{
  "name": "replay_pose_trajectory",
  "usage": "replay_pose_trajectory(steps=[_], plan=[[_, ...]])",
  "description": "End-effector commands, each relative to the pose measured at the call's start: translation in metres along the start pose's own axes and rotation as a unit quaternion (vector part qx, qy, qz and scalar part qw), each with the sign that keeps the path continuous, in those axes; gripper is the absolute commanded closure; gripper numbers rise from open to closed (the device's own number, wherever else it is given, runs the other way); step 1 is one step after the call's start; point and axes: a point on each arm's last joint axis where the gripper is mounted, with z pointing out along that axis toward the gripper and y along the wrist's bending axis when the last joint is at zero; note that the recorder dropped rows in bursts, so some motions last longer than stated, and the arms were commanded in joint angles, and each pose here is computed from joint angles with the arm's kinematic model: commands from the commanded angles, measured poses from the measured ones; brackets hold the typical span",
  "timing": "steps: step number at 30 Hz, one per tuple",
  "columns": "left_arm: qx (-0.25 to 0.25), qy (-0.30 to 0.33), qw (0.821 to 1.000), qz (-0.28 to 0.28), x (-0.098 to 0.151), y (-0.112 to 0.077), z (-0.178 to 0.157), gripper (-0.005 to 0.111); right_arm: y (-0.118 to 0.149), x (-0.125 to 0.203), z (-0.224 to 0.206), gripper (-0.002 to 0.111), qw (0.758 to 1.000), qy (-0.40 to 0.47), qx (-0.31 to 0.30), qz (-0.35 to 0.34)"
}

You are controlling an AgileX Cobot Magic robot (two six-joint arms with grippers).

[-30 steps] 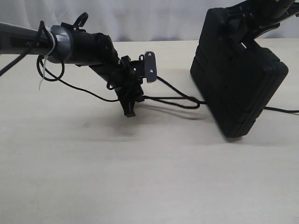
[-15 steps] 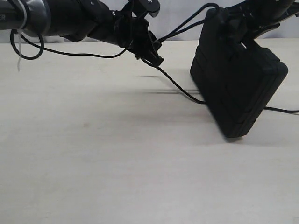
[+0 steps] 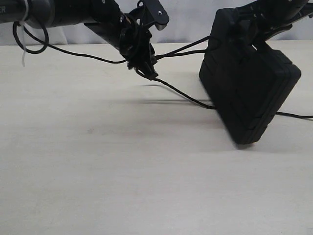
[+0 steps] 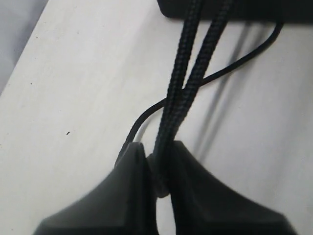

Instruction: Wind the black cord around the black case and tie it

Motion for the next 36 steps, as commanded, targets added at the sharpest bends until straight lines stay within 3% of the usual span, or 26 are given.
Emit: replay_pose_trajectory(steps=[1, 7, 15, 26, 32, 36], plan=[[0.013, -0.003, 1.000, -0.001, -0.009, -0.012, 0.001, 0.107, 0.002, 0.002, 0.009, 0.104, 1.000, 0.018, -0.015, 0.004], [0.026, -0.006, 0.999, -0.023, -0.018, -0.028, 0.011, 0.107, 0.004, 0.003, 0.008, 0.104, 0.999, 0.023, -0.023, 0.008], [0.029, -0.012, 0.999, -0.038, -0.022, -0.029, 0.014, 0.107, 0.004, 0.003, 0.008, 0.104, 0.999, 0.024, -0.026, 0.007], [0.027, -0.024, 0.998, -0.052, -0.025, -0.029, 0.014, 0.107, 0.013, 0.002, 0.008, 0.104, 0.997, 0.018, -0.072, 0.004], [0.032, -0.068, 0.996, -0.056, -0.038, -0.039, 0.015, 0.107, 0.013, 0.001, 0.008, 0.104, 0.997, 0.017, -0.073, 0.004], [0.002, -0.120, 0.992, -0.027, -0.059, -0.056, 0.015, 0.107, 0.013, 0.001, 0.008, 0.104, 0.997, 0.017, -0.073, 0.004]])
